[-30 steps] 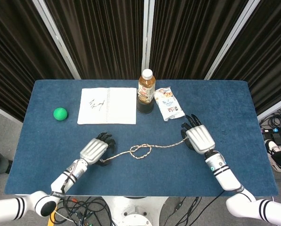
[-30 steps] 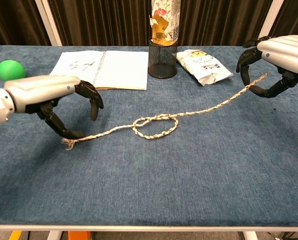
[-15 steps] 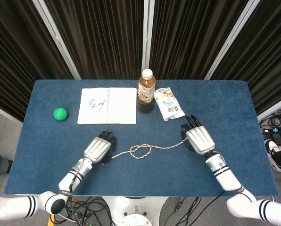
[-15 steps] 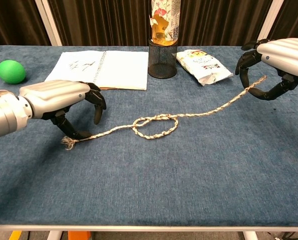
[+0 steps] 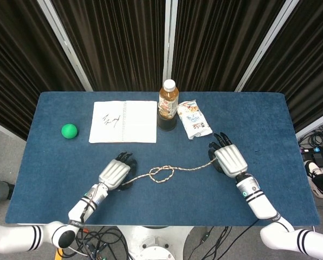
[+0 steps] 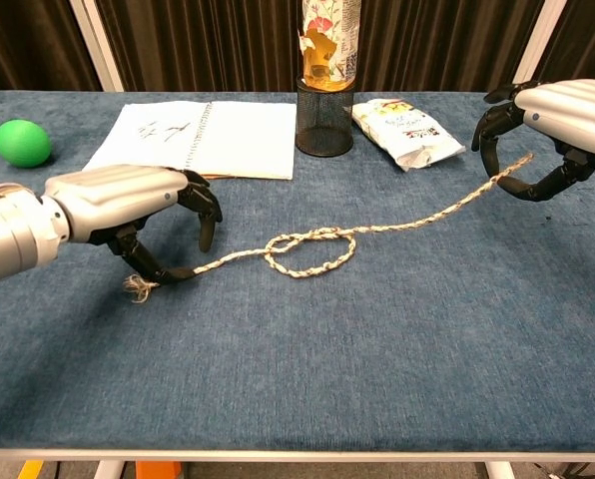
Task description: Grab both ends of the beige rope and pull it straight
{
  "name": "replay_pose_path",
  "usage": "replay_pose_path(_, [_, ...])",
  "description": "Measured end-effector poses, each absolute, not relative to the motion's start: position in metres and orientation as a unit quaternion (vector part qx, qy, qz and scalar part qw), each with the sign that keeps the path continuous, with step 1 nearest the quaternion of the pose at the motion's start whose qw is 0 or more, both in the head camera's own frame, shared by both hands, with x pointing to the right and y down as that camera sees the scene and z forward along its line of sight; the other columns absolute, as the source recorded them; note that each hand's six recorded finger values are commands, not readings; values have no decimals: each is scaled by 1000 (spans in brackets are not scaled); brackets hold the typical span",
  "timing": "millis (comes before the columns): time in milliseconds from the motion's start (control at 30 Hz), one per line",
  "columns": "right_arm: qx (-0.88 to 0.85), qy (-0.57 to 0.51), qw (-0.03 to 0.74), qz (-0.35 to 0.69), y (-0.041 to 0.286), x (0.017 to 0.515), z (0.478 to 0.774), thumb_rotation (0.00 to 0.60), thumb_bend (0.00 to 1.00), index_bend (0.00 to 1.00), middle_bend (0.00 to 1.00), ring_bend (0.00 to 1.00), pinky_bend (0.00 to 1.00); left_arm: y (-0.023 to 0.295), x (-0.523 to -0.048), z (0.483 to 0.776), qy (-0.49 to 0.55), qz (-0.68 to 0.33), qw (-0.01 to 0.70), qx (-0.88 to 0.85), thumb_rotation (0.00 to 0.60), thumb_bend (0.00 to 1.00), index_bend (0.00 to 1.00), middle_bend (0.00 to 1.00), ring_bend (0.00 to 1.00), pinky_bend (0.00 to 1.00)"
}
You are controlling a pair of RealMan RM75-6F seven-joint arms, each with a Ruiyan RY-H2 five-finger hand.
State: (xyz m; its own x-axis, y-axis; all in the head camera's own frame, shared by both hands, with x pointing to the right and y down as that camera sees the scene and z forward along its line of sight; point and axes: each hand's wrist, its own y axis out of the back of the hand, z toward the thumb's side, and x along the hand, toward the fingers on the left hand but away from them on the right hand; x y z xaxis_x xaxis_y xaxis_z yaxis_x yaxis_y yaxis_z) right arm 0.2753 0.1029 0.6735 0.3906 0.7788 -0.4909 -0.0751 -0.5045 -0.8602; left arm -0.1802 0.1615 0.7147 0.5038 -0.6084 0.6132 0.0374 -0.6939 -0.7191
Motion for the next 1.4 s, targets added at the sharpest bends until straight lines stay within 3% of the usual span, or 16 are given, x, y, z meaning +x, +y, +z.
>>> replay_pose_path(967, [-715, -251, 425, 495, 104, 280, 677, 600, 475, 644, 281, 48, 0, 171, -181, 732, 136, -494, 362, -779, 600, 387, 558, 190, 30, 55])
replay_pose_path(1400, [-702, -280, 420, 503, 101, 300, 665, 600, 481, 644, 281, 48, 0, 158, -204, 719, 189, -492, 357, -771, 600, 406, 590, 203, 30, 55])
